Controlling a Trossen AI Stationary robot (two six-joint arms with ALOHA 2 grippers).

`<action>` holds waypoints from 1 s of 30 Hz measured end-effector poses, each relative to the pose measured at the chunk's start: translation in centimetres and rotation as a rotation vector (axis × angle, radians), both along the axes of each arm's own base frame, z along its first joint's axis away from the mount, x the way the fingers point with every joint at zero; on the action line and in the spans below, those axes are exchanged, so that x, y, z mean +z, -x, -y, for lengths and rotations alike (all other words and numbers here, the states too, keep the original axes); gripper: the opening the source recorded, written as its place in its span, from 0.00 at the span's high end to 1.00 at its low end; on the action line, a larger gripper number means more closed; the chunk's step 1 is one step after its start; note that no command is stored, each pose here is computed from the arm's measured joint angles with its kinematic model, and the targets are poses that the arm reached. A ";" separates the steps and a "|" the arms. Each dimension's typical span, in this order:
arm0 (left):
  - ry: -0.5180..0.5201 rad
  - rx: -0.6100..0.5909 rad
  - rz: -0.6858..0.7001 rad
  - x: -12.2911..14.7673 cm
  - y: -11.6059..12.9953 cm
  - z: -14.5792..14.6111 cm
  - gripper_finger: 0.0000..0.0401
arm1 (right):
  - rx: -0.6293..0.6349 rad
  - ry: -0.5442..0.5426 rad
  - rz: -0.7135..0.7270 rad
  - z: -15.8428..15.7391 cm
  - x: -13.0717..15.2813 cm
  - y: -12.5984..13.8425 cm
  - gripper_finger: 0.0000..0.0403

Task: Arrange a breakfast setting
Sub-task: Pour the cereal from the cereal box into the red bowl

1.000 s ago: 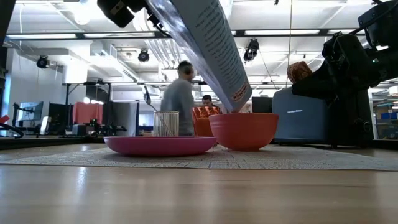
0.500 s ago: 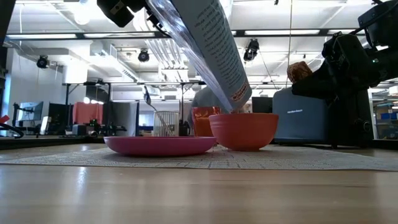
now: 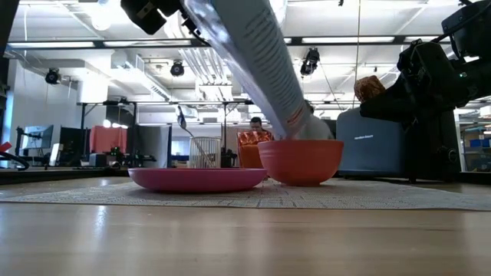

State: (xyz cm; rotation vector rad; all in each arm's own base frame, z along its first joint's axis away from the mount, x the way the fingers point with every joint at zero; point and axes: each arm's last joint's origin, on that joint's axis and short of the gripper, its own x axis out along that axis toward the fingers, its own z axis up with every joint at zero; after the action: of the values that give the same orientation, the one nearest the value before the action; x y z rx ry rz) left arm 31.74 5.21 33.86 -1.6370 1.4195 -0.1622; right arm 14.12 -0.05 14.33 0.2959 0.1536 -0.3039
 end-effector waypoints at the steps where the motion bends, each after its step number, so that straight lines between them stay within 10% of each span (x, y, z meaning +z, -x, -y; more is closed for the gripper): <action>1: -0.001 0.001 -0.004 0.0 0.0 0.0 0.55 | 0.000 0.000 0.000 0.0 0.0 0.0 0.79; 30: -0.004 -0.005 0.030 0.1 -0.3 0.1 0.55 | 0.000 0.000 0.000 0.0 0.0 0.0 0.79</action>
State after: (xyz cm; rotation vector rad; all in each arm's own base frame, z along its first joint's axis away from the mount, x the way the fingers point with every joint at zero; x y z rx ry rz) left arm 32.01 5.09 33.93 -1.6216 1.4008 -0.1857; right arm 14.12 -0.04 14.33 0.2956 0.1534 -0.3035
